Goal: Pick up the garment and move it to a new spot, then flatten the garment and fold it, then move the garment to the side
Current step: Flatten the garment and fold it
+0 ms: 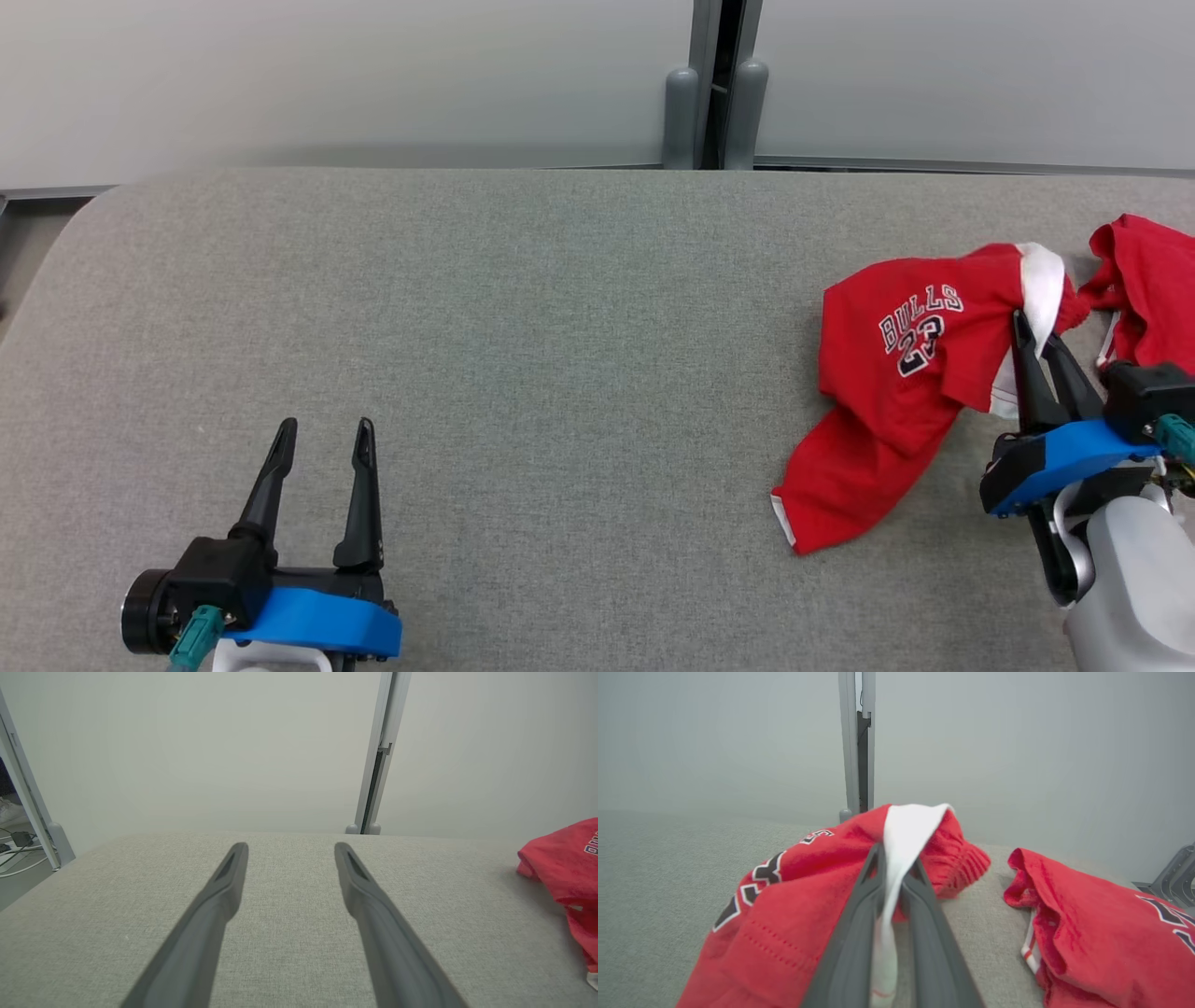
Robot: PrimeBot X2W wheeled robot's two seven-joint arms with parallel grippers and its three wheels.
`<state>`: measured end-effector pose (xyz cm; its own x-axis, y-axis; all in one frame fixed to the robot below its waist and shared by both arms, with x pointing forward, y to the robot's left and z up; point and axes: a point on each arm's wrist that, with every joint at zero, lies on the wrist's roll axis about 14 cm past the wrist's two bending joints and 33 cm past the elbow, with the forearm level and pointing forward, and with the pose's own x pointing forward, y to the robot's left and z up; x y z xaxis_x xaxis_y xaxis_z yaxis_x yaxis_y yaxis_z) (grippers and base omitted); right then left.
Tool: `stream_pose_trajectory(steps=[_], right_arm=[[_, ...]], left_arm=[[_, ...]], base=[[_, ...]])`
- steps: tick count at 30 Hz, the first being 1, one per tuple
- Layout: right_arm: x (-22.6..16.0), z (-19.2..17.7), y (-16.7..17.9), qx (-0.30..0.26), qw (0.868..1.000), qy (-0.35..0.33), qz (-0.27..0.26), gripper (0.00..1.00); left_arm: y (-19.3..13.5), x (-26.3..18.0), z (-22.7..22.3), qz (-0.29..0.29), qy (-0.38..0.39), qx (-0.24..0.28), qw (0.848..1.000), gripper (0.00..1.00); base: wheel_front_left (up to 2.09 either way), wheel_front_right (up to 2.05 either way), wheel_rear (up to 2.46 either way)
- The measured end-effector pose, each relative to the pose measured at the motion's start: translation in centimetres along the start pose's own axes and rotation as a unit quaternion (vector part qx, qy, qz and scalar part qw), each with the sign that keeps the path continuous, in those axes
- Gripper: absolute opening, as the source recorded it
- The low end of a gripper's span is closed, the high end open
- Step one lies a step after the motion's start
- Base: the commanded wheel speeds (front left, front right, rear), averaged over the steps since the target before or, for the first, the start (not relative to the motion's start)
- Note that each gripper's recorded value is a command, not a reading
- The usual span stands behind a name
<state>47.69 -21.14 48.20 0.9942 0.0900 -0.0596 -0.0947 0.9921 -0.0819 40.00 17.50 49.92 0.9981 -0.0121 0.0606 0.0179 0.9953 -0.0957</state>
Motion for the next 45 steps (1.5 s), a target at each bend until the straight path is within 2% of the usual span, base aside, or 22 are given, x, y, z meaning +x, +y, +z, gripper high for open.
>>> stream_pose_trajectory(steps=[5, 11, 17, 24, 25, 26, 27, 31, 35, 39, 45], right_arm=[[0.0, 1.5, 2.9, -0.02, 0.999, -0.025, 0.043, 0.0], [-0.7, 1.4, 10.5, -0.018, 0.99, -0.024, 0.139, 0.0], [-2.6, -0.1, 18.1, -0.01, 0.971, -0.001, 0.239, 0.0], [-5.9, -3.2, 24.1, 0.0, 0.944, 0.048, 0.325, 0.0], [-6.4, -3.6, 24.7, 0.004, 0.941, 0.054, 0.333, 0.18], [-6.9, -4.0, 25.2, 0.003, 0.938, 0.061, 0.342, 0.42], [-7.4, -4.3, 25.7, 0.005, 0.935, 0.066, 0.35, 1.0], [-7.9, -4.2, 26.4, 0.016, 0.932, 0.064, 0.356, 1.0], [-6.8, -1.9, 25.4, 0.026, 0.94, 0.028, 0.338, 1.0], [-5.5, 0.8, 22.7, 0.029, 0.953, -0.018, 0.3, 1.0], [-5.0, 2.5, 17.8, 0.029, 0.971, -0.052, 0.232, 1.0]], left_arm=[[-0.2, -0.3, 0.1, -0.002, -0.001, -0.003, 1.0, 1.0], [0.0, -0.8, 0.1, 0.002, 0.0, -0.005, 1.0, 1.0], [0.6, -1.3, 0.0, 0.011, 0.002, -0.005, 1.0, 1.0], [1.0, -1.5, -0.3, 0.018, 0.007, -0.006, 1.0, 1.0], [1.1, -1.5, -0.3, 0.019, 0.007, -0.007, 1.0, 1.0], [1.1, -1.5, -0.3, 0.019, 0.008, -0.008, 1.0, 1.0], [1.0, -1.5, -0.3, 0.019, 0.008, -0.008, 1.0, 1.0], [1.0, -1.4, -0.3, 0.02, 0.008, -0.008, 1.0, 1.0], [0.7, -1.2, -0.3, 0.016, 0.007, -0.009, 1.0, 1.0], [0.4, -1.2, -0.2, 0.012, 0.005, -0.01, 1.0, 1.0], [0.2, -1.2, 0.0, 0.01, 0.001, -0.011, 1.0, 1.0]], base=[[0.0, 0.0, 0.0], [0.0, 0.0, 0.0], [0.0, 0.0, 0.0], [0.0, 0.0, 0.0], [0.0, 0.0, 0.0], [0.0, 0.0, 0.0], [0.0, 0.0, 0.0], [0.0, 0.0, 0.0], [0.0, 0.0, 0.0], [0.0, 0.0, 0.0], [0.0, 0.0, 0.0]])
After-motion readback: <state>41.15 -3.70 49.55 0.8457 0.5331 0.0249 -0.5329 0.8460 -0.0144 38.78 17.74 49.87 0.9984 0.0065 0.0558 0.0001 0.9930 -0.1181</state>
